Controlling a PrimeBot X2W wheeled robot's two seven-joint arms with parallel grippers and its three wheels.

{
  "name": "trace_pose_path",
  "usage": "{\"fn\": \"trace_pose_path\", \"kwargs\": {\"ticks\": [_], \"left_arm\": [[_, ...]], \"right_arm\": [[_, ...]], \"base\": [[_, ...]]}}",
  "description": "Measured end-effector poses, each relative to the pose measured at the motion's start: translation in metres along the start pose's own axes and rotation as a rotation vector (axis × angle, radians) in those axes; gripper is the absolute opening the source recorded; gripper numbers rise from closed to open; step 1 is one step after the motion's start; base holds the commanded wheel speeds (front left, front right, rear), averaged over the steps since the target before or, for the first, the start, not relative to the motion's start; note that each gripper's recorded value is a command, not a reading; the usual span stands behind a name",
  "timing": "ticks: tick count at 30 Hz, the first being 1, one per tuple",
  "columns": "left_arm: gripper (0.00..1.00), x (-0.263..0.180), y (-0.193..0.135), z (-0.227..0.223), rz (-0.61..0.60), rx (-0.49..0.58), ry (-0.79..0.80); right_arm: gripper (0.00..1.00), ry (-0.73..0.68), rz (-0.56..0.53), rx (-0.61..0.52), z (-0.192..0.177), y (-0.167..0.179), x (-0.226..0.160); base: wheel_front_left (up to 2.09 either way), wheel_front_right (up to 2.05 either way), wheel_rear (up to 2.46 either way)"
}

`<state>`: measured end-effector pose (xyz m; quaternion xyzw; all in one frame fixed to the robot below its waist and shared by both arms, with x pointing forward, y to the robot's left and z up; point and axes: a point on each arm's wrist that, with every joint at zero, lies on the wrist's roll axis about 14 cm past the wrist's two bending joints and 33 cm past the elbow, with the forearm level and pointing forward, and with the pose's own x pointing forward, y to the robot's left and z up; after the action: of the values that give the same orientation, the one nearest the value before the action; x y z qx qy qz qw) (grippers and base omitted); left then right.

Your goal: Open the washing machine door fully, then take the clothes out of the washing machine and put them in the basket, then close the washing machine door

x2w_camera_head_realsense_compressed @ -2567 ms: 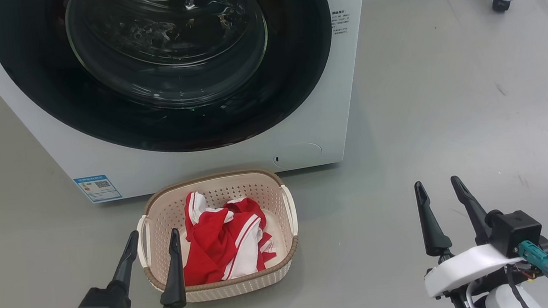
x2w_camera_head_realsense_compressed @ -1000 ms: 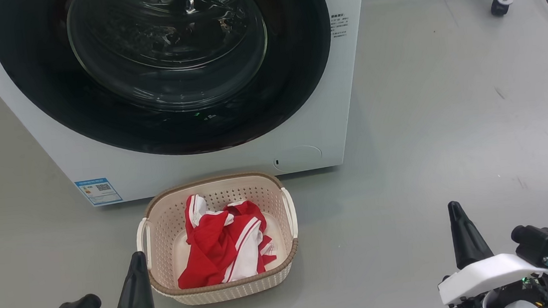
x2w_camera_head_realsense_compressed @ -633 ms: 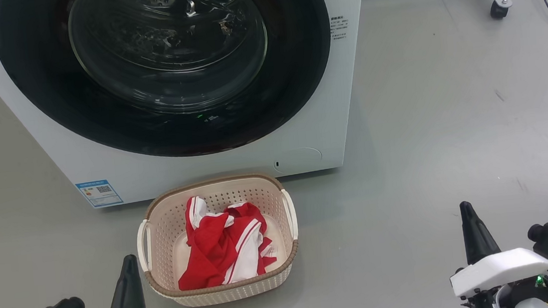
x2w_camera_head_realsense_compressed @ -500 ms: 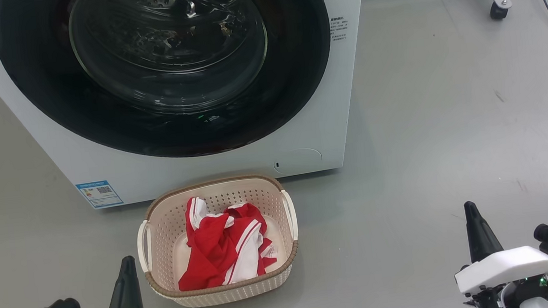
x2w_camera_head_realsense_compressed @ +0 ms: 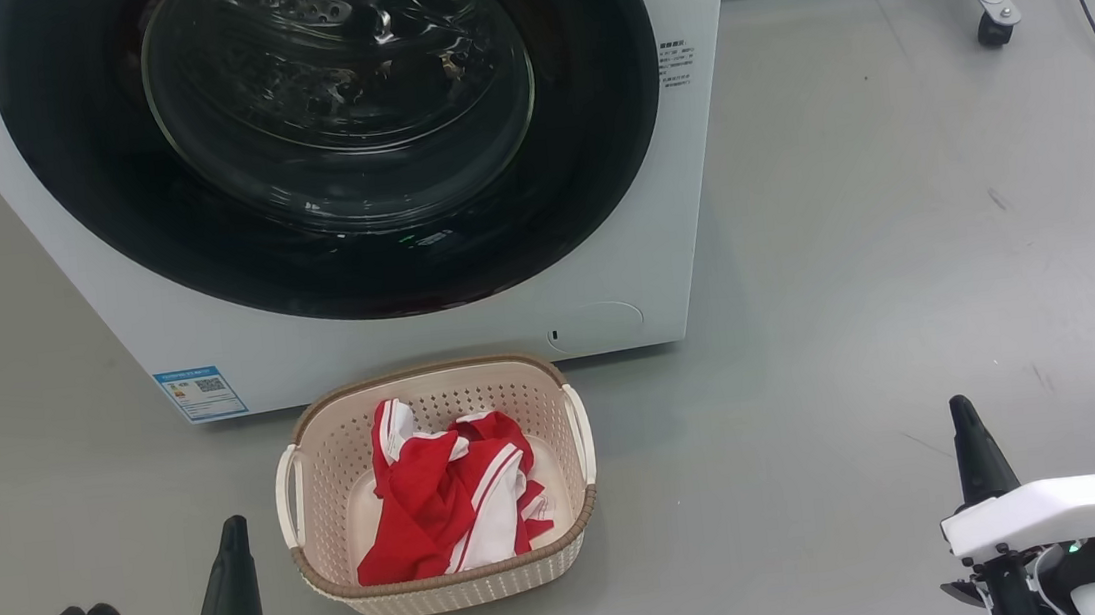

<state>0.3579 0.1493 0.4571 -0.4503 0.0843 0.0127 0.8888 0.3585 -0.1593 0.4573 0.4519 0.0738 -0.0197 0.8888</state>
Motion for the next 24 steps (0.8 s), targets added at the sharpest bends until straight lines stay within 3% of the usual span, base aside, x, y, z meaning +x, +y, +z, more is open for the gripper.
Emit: {"fn": "trace_pose_path", "kwargs": {"ticks": [24], "left_arm": [[0.0, 0.005, 0.005, 0.017, 0.0, -0.319, -0.007]], "right_arm": [[0.0, -0.026, -0.015, 0.319, 0.021, -0.008, 0.005]], "base": [[0.0, 0.0, 0.0]]}}
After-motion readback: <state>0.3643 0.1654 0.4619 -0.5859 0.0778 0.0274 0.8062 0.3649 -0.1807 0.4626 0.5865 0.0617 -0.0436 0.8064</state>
